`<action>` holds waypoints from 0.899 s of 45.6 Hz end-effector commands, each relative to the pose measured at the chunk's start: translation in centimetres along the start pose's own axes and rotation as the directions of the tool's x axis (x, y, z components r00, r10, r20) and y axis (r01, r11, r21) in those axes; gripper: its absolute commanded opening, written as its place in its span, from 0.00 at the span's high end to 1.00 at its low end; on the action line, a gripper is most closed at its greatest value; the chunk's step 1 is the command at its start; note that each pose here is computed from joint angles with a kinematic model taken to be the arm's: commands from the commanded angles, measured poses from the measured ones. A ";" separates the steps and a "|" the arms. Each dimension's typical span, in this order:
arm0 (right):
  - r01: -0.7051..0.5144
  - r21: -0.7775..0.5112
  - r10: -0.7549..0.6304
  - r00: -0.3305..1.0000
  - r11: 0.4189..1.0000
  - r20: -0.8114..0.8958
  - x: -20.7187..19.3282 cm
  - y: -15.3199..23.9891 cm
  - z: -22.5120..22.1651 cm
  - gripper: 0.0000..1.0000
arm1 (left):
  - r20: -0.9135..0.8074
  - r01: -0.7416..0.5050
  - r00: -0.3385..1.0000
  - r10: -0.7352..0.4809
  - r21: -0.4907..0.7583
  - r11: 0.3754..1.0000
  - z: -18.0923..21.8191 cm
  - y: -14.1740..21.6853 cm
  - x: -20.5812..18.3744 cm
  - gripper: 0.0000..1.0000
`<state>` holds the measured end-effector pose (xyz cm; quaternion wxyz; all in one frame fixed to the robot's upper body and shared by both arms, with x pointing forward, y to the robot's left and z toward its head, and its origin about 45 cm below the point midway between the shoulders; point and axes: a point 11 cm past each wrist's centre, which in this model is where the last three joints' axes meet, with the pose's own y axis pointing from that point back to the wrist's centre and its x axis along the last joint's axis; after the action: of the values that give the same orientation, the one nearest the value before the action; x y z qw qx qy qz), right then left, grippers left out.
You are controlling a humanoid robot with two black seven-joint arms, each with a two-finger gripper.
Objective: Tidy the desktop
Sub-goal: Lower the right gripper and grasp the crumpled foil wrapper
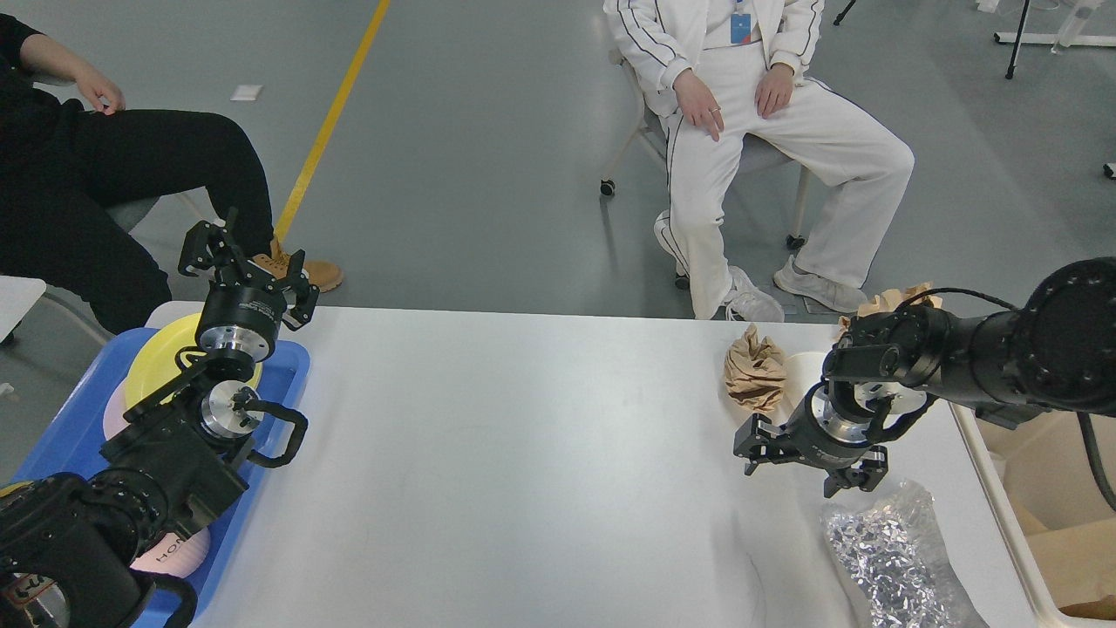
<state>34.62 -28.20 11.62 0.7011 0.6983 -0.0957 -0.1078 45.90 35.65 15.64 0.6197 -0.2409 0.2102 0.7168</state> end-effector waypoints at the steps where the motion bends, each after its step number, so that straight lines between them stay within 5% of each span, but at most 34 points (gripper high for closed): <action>1: 0.104 0.000 -0.104 0.995 0.995 0.001 -0.8 0.4 0.8 0.00 | 0.000 0.000 1.000 0.000 0.000 1.000 0.0 0.0 0.0 0.04; 14: 0.170 -0.032 -0.169 0.985 0.985 0.026 -2.4 -2.1 3.3 0.00 | 0.000 0.000 1.000 0.000 0.000 1.000 0.0 0.0 0.0 0.04; 35: -0.022 -0.089 0.028 0.997 0.996 0.066 -2.1 -5.5 5.7 0.15 | 0.000 0.000 1.000 0.000 0.000 1.000 0.0 0.0 0.0 0.04; 37: -0.025 -0.093 0.031 0.998 0.995 0.062 -2.0 -5.5 5.8 0.34 | 0.000 0.000 1.000 0.000 0.000 1.000 0.0 0.0 0.0 0.04; 41: 0.007 -0.103 -0.001 0.998 0.995 0.058 -2.8 -5.5 6.1 0.93 | 0.000 0.000 1.000 0.000 0.000 1.000 0.0 0.0 0.0 0.04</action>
<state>30.73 -33.12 6.13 0.7298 0.6609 -0.1197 -0.1278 45.90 35.65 15.64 0.6196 -0.2410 0.2103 0.7168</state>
